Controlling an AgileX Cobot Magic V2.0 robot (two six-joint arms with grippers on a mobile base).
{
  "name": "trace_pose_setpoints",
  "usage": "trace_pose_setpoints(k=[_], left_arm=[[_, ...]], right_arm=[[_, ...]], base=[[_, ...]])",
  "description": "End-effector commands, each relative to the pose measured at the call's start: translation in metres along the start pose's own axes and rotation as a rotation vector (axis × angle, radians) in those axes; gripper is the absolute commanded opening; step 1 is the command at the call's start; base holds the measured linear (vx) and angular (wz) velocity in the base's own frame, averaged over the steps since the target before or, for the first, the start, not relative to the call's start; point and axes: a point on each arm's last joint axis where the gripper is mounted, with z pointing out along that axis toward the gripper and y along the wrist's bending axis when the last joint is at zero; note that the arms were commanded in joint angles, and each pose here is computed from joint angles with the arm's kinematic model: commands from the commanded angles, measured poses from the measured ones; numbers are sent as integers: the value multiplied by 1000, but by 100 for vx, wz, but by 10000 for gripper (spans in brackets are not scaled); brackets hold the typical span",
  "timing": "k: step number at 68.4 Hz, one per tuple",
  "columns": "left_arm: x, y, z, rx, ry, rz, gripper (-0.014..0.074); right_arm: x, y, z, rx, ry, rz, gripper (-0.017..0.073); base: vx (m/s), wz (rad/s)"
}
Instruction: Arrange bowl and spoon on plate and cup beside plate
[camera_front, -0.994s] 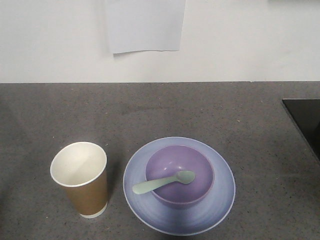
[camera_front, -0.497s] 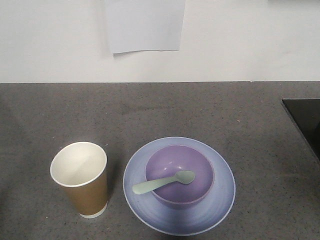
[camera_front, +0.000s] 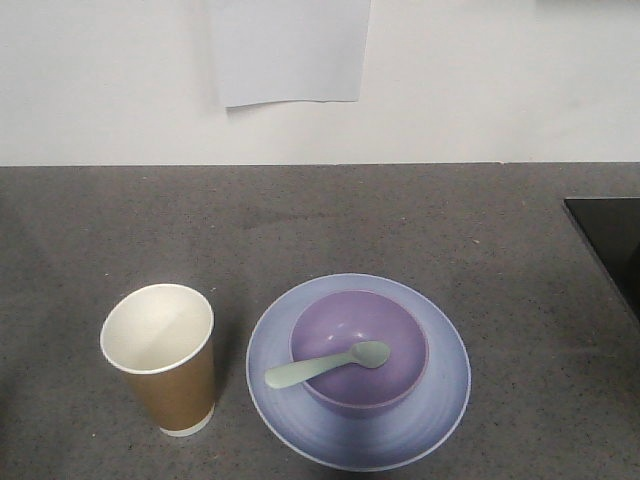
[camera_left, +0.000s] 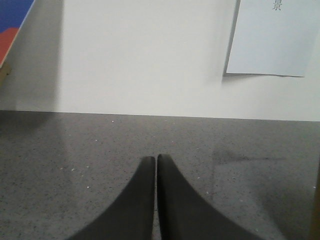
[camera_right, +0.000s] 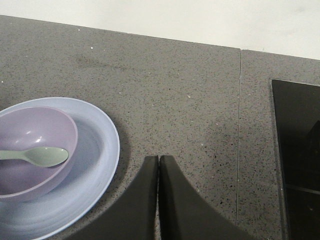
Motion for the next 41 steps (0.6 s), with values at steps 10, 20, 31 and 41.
trace_pose_setpoints(k=[10, 20, 31, 41], left_arm=[[-13, -1, -2, 10, -105, -3, -6], [-13, -1, -2, 10, -105, -3, -6], [-13, -1, -2, 10, -104, -3, -6], [-13, -1, -2, 10, -103, -3, -6]], right_arm=[[-13, 0, -4, -1, -91, -14, -10], [-14, 0, -4, 0, -99, -19, -10], [-13, 0, -4, 1, -100, -41, -10], [-3, 2, 0, -23, -173, -58, -10]], base=[[0, 0], [0, 0], [0, 0], [0, 0]])
